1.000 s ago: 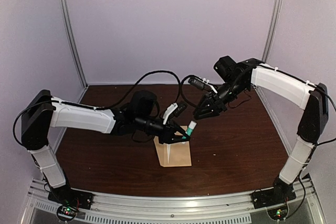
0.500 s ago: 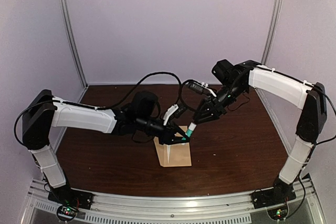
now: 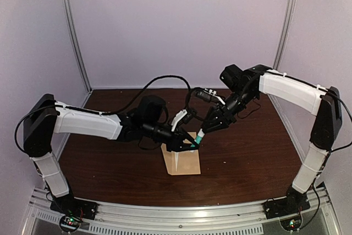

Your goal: Place the letter into the envelope and seal it

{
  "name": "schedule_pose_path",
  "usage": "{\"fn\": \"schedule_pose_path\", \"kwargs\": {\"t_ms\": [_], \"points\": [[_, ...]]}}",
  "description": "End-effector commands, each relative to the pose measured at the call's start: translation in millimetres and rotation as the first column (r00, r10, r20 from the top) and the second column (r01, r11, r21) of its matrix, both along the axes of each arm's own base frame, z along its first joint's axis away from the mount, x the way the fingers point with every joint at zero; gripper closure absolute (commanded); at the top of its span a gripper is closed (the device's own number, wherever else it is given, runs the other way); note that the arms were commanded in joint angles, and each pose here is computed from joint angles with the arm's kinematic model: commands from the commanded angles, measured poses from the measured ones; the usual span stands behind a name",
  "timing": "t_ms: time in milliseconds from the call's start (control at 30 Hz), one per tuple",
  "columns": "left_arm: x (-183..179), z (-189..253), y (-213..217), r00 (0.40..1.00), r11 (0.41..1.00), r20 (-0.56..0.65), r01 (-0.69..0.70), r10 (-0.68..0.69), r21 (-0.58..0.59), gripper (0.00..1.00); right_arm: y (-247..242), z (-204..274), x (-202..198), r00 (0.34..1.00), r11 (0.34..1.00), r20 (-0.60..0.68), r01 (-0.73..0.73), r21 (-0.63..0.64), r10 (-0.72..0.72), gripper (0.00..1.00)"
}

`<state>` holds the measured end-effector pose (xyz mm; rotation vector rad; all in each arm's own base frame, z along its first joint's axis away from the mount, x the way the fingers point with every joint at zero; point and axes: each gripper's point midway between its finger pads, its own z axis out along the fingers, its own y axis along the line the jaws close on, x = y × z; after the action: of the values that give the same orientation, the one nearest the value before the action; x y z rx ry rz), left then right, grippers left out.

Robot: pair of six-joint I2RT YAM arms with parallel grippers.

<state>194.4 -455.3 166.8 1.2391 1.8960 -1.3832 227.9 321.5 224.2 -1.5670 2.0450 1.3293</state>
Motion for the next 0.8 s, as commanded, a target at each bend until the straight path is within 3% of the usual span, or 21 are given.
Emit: {"fn": "schedule_pose_path", "kwargs": {"t_ms": [0, 333, 767], "points": [[6, 20, -5, 0.999, 0.998, 0.049, 0.009, -0.006, -0.061, 0.99, -1, -6, -5, 1.000, 1.000, -0.005, -0.005, -0.023, 0.005, 0.62], [6, 19, -6, 0.999, 0.998, 0.049, 0.010, -0.007, -0.063, 1.00, -1, -12, -3, 1.000, 0.999, -0.009, 0.002, -0.038, -0.003, 0.67], [5, 18, -5, 0.999, 0.998, 0.050, 0.017, -0.013, -0.062, 0.99, -1, -18, -3, 1.000, 0.999, -0.018, -0.014, -0.046, 0.014, 0.87]]}}
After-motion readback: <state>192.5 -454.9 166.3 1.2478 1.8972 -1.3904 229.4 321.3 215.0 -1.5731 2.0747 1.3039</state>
